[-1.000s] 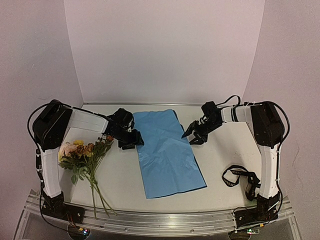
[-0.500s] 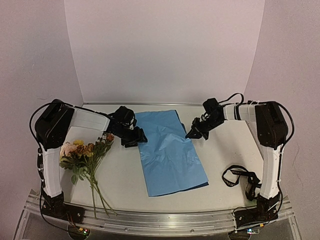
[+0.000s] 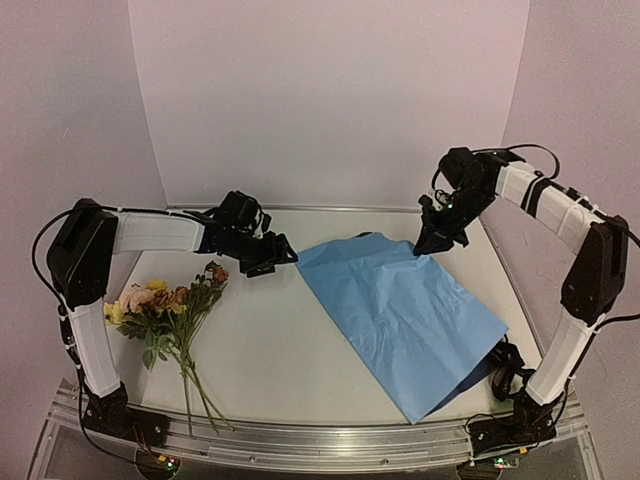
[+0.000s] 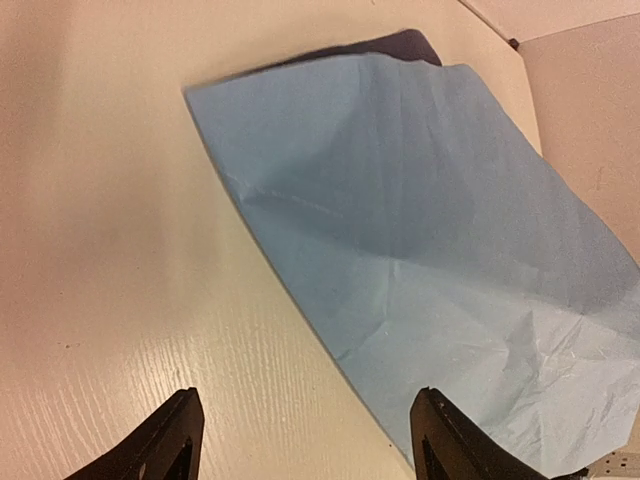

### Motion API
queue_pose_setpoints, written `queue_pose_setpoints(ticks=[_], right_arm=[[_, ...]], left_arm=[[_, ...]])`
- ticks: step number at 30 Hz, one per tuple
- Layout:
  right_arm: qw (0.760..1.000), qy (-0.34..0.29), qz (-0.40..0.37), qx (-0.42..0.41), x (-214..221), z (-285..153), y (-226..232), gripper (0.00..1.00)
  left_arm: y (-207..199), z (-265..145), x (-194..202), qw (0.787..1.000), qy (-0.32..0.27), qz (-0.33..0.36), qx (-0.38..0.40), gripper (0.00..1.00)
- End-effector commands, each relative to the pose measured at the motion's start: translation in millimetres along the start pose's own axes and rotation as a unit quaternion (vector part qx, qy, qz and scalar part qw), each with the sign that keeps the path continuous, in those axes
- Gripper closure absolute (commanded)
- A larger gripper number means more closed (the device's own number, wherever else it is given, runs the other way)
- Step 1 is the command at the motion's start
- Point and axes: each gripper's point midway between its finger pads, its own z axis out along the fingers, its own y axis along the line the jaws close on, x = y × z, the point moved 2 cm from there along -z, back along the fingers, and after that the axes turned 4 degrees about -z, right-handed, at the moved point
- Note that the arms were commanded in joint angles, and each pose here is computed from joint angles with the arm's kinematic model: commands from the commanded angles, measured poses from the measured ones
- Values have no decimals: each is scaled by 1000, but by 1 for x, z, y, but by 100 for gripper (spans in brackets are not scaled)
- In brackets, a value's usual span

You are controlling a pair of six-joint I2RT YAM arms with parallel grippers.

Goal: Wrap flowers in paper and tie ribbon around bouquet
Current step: Pick up the folded wrapping paper from the center of the board, then unfold the folded wrapping paper at the center of the board.

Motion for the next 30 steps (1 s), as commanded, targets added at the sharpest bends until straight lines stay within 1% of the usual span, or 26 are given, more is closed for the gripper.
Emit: queue_pose_setpoints(ticks=[1,4,7,8,11,13,15,17,19,23,26,27,30], right_arm=[[991,65,-92,80,46,-52,-5,100],[981,92,-141,99,56,-57,10,100],[969,105,-167,146,57,-51,21,100],[969,104,-163,156,57,-47,26,100],[959,85,-184,195,59,-29,48,100],[962,71,-187,186,62,-11,71,100],[970,61,-169,166,65,12,95,100],[981,49,-134,134,61,40,119,100],[985,43,-132,107,62,67,142,99],[990,37,-126,51,68,109,187,97],[993,36,-114,6,73,135,218,91],[993,39,-114,-6,74,142,228,87],[991,52,-108,-59,80,157,257,68]], left_arm=[[-21,-27,-11,999,-17,0,48,25],[-22,-32,-13,998,-14,-5,60,24],[-23,-33,-13,997,-4,-12,75,23],[-22,-33,-12,997,1,-17,80,23],[-16,-34,-12,997,4,-26,78,23],[-9,-41,-13,997,-4,-33,72,21],[1,-52,-16,997,-16,-49,60,17],[18,-69,-18,996,-31,-70,44,13],[38,-84,-20,994,-52,-92,17,10],[75,-115,-16,987,-84,-134,-25,7],[92,-131,-6,983,-94,-152,-41,3],[96,-135,-2,983,-94,-153,-46,2],[103,-141,9,982,-88,-154,-59,0]])
